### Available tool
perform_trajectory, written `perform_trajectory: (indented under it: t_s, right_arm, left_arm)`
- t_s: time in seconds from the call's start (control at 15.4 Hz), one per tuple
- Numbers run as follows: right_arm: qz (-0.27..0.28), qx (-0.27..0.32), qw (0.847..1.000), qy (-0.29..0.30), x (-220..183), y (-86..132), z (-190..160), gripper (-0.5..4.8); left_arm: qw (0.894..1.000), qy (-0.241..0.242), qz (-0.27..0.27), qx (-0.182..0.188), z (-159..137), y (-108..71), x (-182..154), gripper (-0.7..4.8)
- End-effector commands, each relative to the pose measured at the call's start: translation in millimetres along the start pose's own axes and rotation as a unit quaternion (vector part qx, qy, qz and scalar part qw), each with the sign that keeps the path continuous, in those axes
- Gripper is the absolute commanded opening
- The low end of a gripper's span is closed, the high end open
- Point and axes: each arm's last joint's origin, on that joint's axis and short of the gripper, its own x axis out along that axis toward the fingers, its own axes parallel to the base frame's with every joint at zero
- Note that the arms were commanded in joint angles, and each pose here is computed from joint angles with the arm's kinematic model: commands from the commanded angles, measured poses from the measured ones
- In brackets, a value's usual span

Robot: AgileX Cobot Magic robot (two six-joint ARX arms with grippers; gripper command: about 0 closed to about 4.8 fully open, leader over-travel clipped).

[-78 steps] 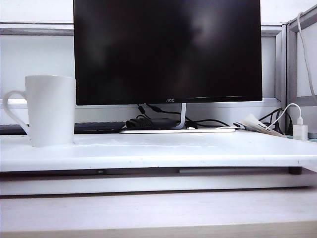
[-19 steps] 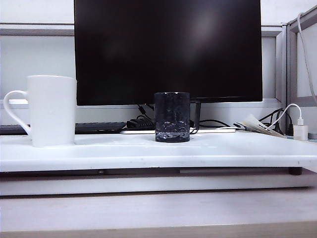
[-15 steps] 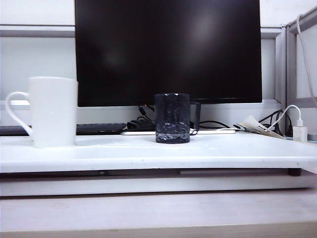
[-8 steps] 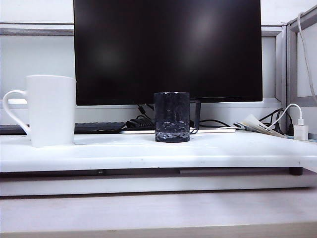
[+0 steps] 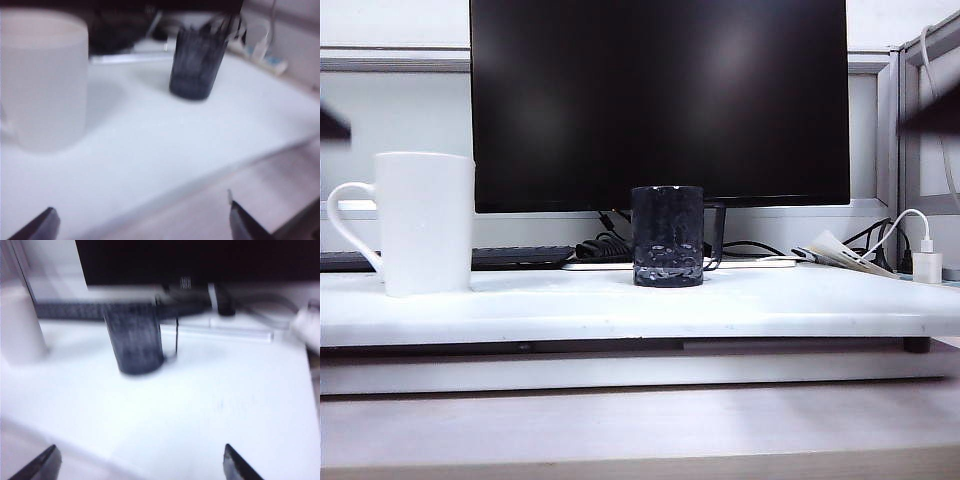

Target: Carefully pick up the black cup and pour some water from the black cup into the white cup.

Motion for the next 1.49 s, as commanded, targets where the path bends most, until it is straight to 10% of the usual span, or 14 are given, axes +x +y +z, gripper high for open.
perform_trajectory:
  t_s: [0.06, 0.26, 0.39, 0.45, 1.17, 1.49]
  right_arm:
    - [-0.007, 0.002, 1.000, 0.026, 0.1, -1.0, -6.3, 4.18]
    - [-0.012, 0.000, 0.998, 0.058, -0.4, -1.8, -12.5, 3.68]
    - [-0.014, -0.003, 0.996, 0.084, -0.9, -2.4, -18.7, 0.04]
    - [-0.014, -0.003, 0.996, 0.084, -0.8, -2.5, -18.9, -0.02]
    - [-0.017, -0.003, 0.997, 0.077, -1.2, -3.0, -17.6, -0.01]
    - [-0.131, 0.008, 0.991, 0.041, -6.1, -25.7, -11.4, 0.00]
  left_arm:
    - [1.000, 0.018, 0.003, 0.002, -13.3, 1.9, 4.6, 4.79]
    - [1.000, 0.028, 0.005, 0.004, -20.7, 3.0, 7.0, 4.79]
    - [1.000, 0.026, 0.004, 0.004, -20.5, 3.0, 7.0, 0.79]
    - [1.000, 0.026, 0.002, 0.003, -20.5, 2.9, 7.0, 0.04]
    - [1.000, 0.017, 0.014, -0.001, -19.1, 5.4, 6.5, 0.08]
    - [0.982, -0.010, 0.184, -0.031, -14.6, 39.0, 1.6, 0.08]
